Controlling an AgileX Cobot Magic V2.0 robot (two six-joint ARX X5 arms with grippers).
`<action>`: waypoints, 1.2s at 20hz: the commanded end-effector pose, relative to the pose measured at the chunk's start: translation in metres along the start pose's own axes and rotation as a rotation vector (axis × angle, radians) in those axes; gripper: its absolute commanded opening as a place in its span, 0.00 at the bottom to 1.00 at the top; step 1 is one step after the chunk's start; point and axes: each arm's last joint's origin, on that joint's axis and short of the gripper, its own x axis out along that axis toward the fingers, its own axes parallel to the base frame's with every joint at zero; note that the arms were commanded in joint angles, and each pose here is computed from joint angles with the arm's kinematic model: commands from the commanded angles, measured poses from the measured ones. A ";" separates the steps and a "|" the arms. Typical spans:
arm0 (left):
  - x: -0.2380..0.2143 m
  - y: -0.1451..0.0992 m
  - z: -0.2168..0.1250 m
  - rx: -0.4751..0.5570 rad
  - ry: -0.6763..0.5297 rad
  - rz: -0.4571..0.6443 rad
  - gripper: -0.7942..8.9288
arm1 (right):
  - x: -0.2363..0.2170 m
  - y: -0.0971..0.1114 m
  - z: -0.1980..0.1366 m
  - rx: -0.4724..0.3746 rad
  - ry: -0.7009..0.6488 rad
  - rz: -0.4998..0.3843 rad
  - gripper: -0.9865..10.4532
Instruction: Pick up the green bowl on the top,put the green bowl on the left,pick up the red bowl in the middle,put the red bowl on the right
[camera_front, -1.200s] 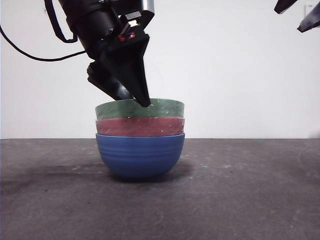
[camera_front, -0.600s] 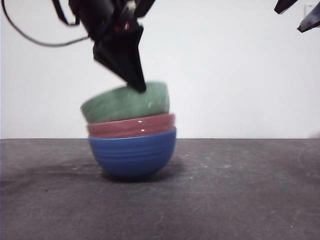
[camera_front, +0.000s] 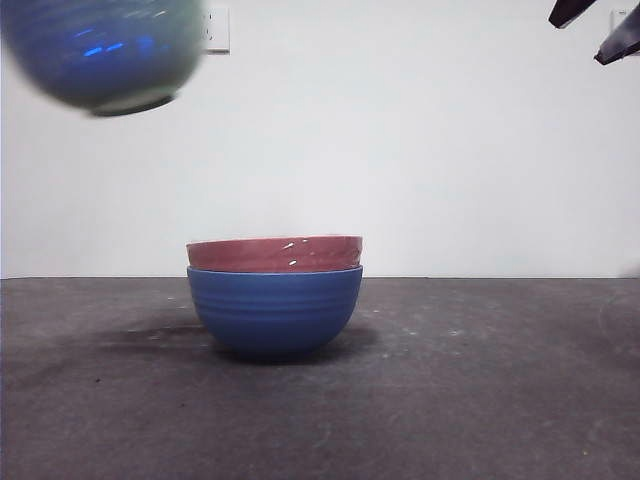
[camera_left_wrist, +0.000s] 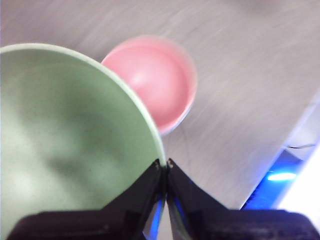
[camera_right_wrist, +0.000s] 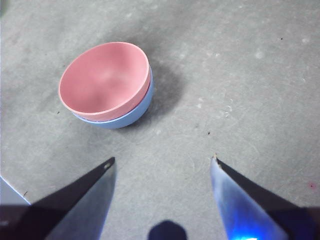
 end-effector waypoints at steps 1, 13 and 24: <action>0.020 -0.005 -0.030 -0.116 0.027 0.027 0.07 | 0.000 0.000 0.001 0.004 -0.004 0.003 0.36; 0.135 -0.026 -0.088 -0.176 0.126 -0.009 0.07 | 0.000 0.000 0.002 0.021 -0.015 0.001 0.36; 0.137 -0.031 -0.082 -0.225 0.180 -0.017 0.51 | 0.003 0.006 0.006 -0.013 -0.040 0.032 0.36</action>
